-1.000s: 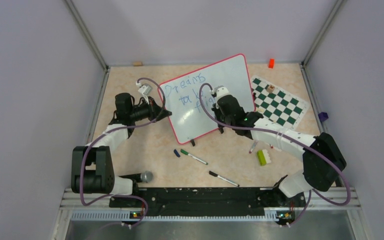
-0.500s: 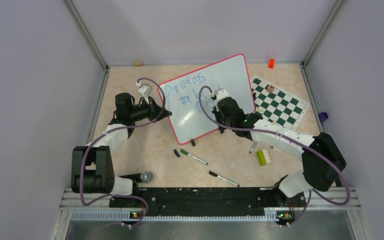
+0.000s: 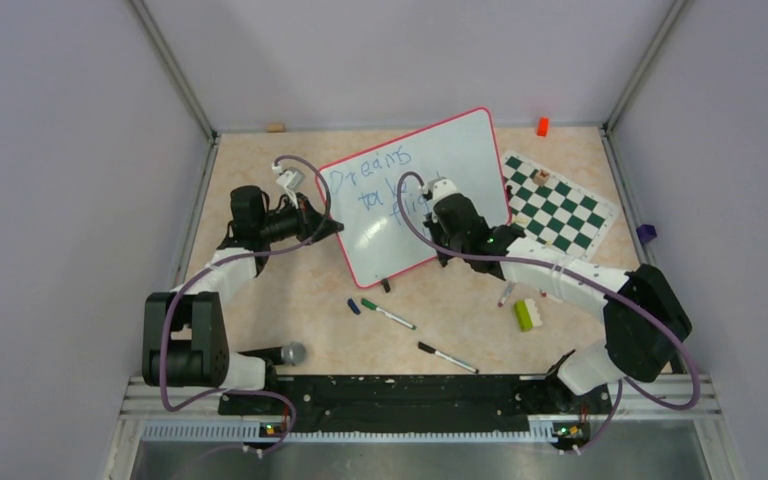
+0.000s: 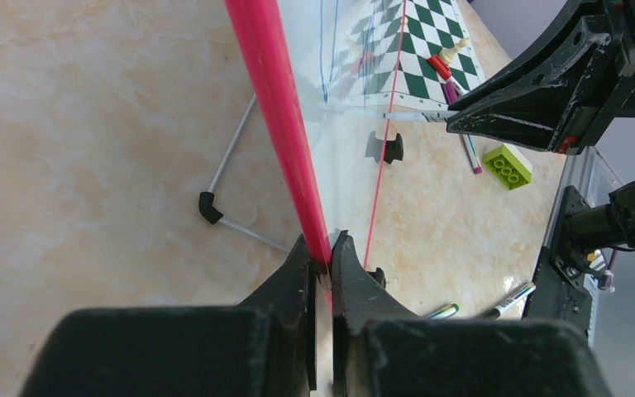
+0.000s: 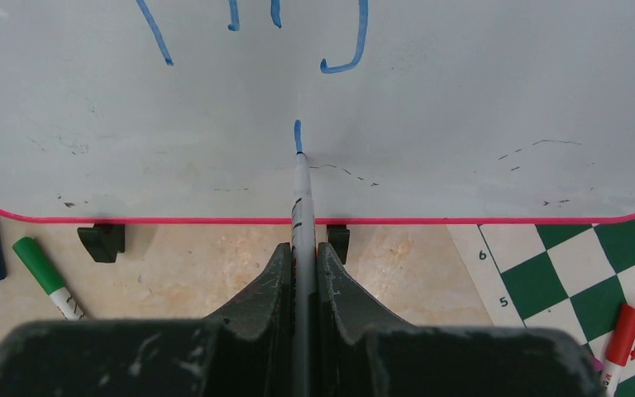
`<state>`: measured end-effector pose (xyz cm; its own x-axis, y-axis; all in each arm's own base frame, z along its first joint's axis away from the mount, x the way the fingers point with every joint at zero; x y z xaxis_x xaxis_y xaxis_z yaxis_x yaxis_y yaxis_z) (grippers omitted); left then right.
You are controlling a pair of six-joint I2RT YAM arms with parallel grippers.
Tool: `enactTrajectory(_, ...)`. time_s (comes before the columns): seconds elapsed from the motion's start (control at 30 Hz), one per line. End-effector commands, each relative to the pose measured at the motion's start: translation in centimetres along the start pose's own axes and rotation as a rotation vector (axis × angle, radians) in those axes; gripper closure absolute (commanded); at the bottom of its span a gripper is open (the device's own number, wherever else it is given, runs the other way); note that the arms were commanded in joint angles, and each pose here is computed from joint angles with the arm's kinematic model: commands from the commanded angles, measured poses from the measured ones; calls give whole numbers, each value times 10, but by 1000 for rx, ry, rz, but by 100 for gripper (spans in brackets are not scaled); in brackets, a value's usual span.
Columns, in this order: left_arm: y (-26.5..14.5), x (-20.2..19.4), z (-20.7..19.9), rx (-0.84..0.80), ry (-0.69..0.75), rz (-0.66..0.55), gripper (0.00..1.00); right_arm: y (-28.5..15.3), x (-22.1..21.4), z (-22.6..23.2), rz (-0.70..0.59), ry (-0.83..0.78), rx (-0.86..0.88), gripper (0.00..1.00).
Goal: Write a sentence on the whiteboard
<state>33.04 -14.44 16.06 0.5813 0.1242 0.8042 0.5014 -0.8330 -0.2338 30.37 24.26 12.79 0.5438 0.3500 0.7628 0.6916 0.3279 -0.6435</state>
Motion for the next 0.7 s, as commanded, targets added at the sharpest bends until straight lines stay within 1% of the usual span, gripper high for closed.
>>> enactTrajectory(0.0, 4, -8, 17, 54, 144, 22, 100, -2, 33, 1, -67, -11, -15, 100)
enactTrajectory(0.23, 4, -8, 17, 54, 142, 23, 100, 0, 45, 1, -84, -13, -21, 100)
enactTrajectory(0.67, 4, -8, 17, 55, 141, 24, 100, -1, 54, -1, -101, -14, -35, 100)
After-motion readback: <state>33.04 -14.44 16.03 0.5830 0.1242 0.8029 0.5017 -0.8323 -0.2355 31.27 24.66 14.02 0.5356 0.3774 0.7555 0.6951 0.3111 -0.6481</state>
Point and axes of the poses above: each gripper's point midway between its finger pads, its own y axis out along the fingers, its own z axis along the line the jaws close on, x = y × z, the point moved 1 cm from there along -y, back along the fingers, and after that the axes turned 3 degrees about -y, right-handed, at the moved point
